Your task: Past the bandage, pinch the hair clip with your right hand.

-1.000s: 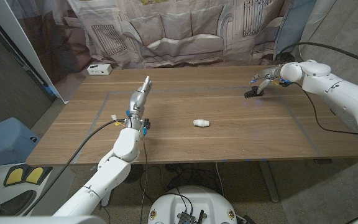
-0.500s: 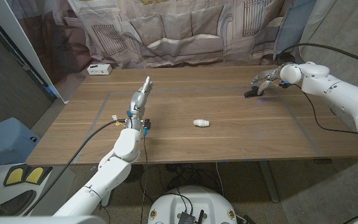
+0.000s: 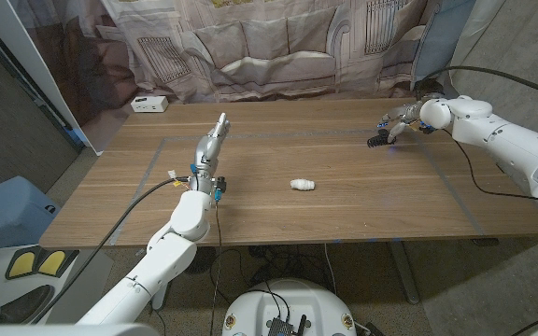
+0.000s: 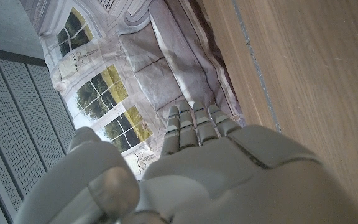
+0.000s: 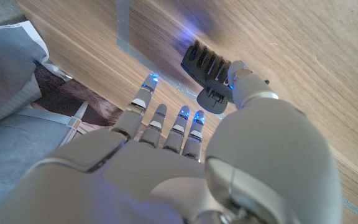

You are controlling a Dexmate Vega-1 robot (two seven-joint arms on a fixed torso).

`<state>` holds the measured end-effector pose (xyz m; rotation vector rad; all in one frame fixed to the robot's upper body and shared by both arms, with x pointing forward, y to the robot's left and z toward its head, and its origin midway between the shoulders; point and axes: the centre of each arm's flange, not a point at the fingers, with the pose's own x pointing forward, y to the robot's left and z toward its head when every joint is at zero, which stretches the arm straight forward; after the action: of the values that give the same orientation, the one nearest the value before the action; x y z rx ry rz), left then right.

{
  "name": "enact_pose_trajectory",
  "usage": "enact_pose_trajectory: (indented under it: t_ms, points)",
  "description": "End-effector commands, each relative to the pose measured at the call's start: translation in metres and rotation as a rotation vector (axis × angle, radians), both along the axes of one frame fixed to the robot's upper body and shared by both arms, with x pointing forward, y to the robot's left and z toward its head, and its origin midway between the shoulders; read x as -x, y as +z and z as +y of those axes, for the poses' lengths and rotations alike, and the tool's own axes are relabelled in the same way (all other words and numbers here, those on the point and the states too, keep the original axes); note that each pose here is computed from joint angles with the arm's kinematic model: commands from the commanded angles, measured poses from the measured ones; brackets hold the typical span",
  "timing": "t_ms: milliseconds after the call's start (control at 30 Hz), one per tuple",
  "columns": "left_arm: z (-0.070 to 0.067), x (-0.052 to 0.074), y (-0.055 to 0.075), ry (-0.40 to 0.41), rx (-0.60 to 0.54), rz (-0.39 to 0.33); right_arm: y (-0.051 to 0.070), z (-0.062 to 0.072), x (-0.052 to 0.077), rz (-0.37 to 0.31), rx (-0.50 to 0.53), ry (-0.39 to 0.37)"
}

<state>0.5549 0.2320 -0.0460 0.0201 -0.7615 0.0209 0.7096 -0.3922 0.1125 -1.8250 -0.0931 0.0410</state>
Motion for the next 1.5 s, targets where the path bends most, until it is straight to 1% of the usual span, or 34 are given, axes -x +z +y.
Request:
enact_pose_trajectory:
  t_ms: [33, 333, 733, 900, 1067, 1500]
  points:
    - [-0.0016, -0.0030, 0.0018, -0.001, -0.005, 0.004, -0.0055, -0.0006, -0.0064, -0.007, 0.003, 0.005]
    - [-0.0016, -0.0045, 0.0019, 0.001, -0.004, 0.008, -0.0046, -0.0022, -0.0068, -0.025, -0.003, 0.011]
    - [-0.0014, -0.0071, 0.0025, 0.002, -0.002, 0.009, -0.0030, -0.0008, -0.0097, -0.038, -0.016, 0.021]
    - [-0.0008, -0.0076, 0.0027, 0.005, 0.001, 0.009, -0.0043, 0.0004, -0.0111, -0.047, -0.015, 0.021]
    - [-0.0013, -0.0090, 0.0016, 0.001, 0.001, 0.014, -0.0062, 0.0006, -0.0137, -0.039, -0.010, 0.019]
    - [-0.0007, -0.0111, 0.0009, -0.003, 0.004, 0.017, -0.0051, -0.0009, -0.0104, -0.051, -0.017, 0.021]
